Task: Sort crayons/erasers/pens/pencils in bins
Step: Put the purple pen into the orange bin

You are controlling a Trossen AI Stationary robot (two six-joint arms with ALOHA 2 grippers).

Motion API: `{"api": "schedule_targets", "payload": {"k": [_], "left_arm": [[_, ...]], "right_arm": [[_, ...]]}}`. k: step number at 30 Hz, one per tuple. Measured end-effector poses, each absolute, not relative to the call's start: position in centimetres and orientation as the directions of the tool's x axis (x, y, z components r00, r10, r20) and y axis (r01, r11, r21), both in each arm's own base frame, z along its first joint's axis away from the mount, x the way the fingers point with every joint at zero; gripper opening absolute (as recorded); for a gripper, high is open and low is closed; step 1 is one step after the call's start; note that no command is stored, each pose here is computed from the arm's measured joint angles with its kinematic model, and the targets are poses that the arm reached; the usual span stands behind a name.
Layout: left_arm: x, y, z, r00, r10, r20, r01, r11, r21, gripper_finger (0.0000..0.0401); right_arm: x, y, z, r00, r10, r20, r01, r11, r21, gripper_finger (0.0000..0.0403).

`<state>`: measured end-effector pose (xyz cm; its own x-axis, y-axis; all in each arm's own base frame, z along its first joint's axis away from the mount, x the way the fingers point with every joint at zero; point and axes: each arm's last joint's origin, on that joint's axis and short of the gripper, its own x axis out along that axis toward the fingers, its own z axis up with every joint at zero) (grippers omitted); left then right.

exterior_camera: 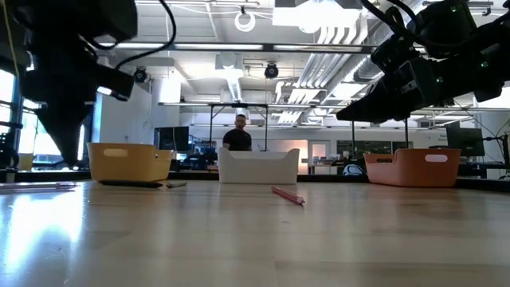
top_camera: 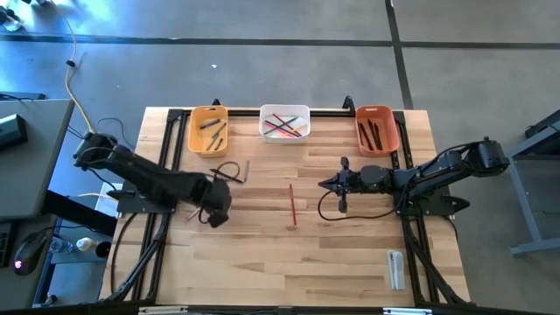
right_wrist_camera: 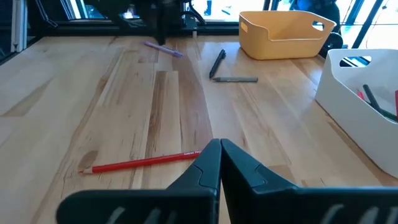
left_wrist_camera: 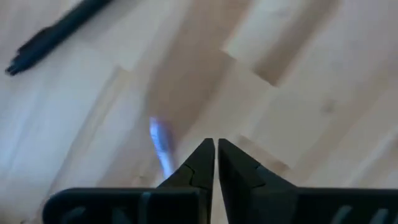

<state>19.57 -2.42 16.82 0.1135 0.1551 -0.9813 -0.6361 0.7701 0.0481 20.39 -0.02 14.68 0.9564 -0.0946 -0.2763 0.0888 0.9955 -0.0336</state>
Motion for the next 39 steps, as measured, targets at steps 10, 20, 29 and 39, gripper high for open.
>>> {"api": "schedule_targets", "payload": {"k": [10,20,29,39], "left_arm": [[18.3,0.9,15.2,0.012,0.144,-0.989,-0.707,0.701,0.094,0.0119],[17.2,0.9,12.8,0.062,0.116,-0.991,-0.690,0.723,0.042,0.0140],[17.3,0.6,12.6,0.080,0.120,-0.989,-0.644,0.764,0.041,0.0031],[18.5,0.6,15.0,0.276,0.189,-0.942,-0.631,0.775,-0.029,0.0010]], "right_arm": [[20.4,0.0,14.6,0.955,-0.095,-0.283,0.088,0.995,-0.036,0.0000],[20.4,0.0,14.6,0.955,-0.094,-0.282,0.087,0.995,-0.037,0.0000],[20.4,0.0,14.6,0.955,-0.094,-0.282,0.088,0.996,-0.034,0.0000],[20.3,0.0,14.5,0.952,-0.094,-0.293,0.082,0.995,-0.053,0.0000]]}}
